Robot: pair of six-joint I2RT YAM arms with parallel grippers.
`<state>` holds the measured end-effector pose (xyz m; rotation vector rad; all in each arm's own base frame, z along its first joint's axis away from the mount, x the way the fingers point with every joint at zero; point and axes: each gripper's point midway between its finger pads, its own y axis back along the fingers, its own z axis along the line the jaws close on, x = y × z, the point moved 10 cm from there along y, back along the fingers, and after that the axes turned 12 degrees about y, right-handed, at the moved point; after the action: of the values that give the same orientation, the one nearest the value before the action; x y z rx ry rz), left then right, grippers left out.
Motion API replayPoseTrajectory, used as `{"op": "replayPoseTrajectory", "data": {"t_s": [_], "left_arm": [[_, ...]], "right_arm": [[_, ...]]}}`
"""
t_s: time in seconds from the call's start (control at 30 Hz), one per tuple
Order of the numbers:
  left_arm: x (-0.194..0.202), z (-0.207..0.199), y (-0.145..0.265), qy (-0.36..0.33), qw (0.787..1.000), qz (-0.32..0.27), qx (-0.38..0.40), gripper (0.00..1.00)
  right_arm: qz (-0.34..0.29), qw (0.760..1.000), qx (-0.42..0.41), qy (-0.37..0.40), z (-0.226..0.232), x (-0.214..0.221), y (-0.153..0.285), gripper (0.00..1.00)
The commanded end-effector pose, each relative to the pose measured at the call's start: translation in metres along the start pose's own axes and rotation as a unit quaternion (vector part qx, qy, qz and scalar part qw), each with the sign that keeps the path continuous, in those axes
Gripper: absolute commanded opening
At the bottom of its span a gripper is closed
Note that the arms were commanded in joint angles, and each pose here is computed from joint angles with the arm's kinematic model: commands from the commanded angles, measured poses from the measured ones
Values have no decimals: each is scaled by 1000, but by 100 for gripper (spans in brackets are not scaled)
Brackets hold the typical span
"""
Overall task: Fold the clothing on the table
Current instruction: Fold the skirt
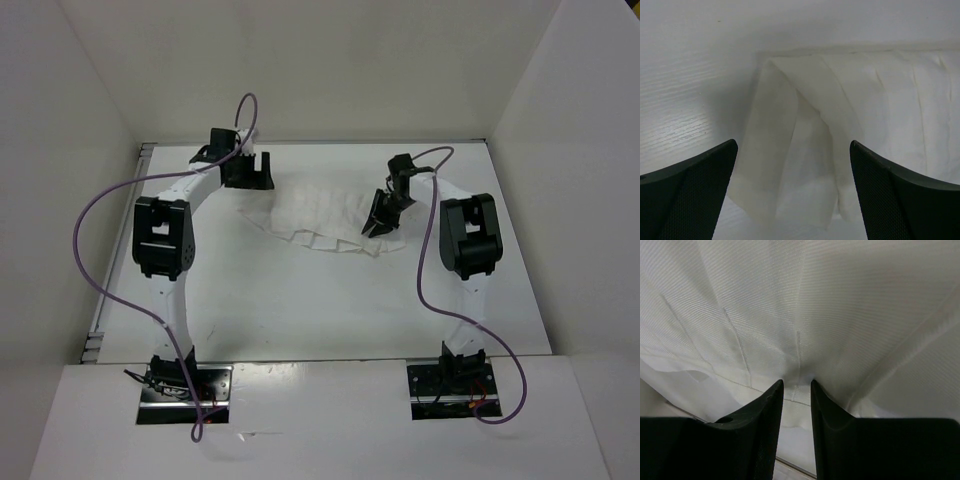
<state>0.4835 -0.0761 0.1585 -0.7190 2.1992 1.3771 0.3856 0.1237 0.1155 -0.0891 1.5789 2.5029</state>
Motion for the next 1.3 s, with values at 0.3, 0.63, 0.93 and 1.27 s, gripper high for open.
{"op": "replayPoseTrajectory", "data": {"t_s": [0.3,0.63,0.93,1.27], "left_arm": [[29,20,-30,-35,994,50,91,99],[34,29,-34,-12,991,73,108,99],[78,-25,-52,-18,973,162,166,94],[93,-50,-34,12,966,183,182,0]], "right_arm": [[20,1000,1,3,3,3,-19,34],[22,1000,0,11,8,1,-19,34],[16,1000,4,18,11,-5,-14,34],[-28,999,22,27,22,-3,24,34]]}}
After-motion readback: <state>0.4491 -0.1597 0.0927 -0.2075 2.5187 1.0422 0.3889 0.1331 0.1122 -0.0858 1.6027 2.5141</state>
